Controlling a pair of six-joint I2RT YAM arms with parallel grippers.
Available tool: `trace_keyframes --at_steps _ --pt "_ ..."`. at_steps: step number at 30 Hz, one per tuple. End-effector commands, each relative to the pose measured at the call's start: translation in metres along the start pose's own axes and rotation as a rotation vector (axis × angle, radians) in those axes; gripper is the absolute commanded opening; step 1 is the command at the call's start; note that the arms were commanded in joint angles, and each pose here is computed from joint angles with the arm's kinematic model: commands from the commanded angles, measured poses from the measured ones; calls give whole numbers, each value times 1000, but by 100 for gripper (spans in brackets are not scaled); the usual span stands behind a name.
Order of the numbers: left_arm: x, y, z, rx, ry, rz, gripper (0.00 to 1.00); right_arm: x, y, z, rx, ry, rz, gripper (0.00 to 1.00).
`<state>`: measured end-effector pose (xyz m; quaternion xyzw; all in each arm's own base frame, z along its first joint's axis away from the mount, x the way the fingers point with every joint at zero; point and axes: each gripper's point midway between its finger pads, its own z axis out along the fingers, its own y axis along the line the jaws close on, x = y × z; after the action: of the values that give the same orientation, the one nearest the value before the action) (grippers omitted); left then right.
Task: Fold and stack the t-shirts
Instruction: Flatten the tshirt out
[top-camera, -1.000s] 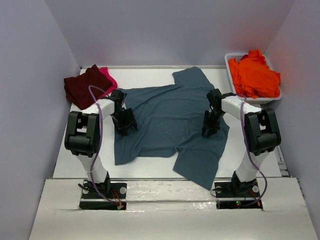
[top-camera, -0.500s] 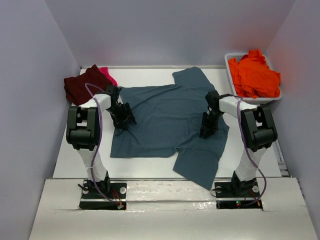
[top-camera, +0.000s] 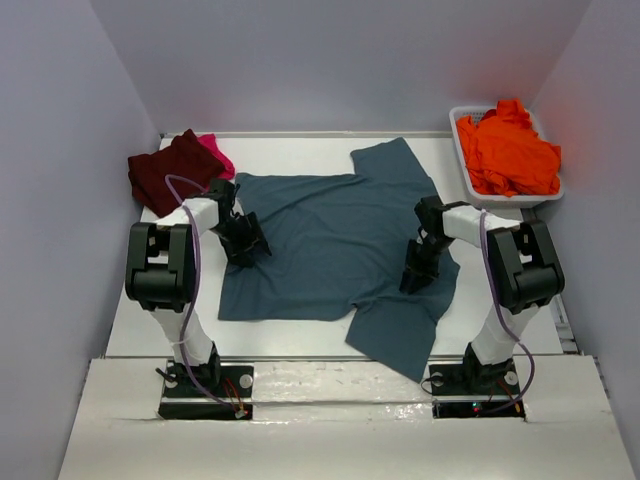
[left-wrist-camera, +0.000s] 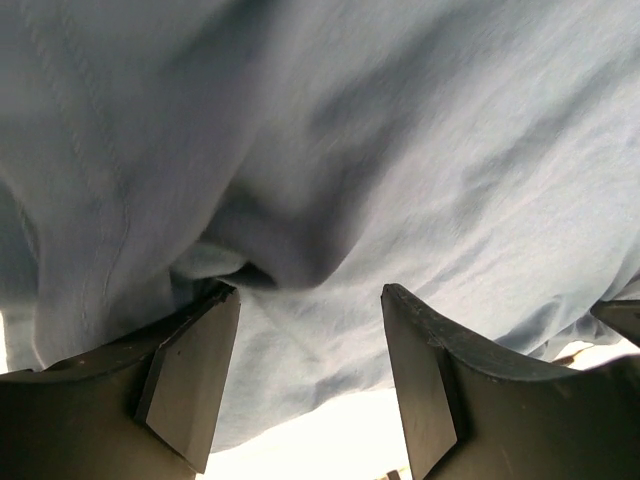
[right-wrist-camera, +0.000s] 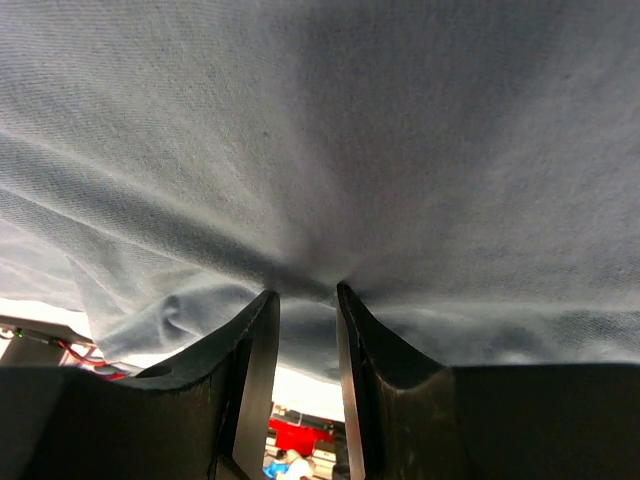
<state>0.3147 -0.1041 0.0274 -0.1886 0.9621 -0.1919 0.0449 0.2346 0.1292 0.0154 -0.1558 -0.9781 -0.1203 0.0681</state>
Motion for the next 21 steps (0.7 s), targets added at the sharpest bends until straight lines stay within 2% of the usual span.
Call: trace_keyframes --at_steps 1,21 --pt "15 6 -11 1 -2 -8 72 19 -24 7 87 28 15 36" --pt "62 30 -20 4 36 -61 73 79 -50 -6 93 91 66 36"
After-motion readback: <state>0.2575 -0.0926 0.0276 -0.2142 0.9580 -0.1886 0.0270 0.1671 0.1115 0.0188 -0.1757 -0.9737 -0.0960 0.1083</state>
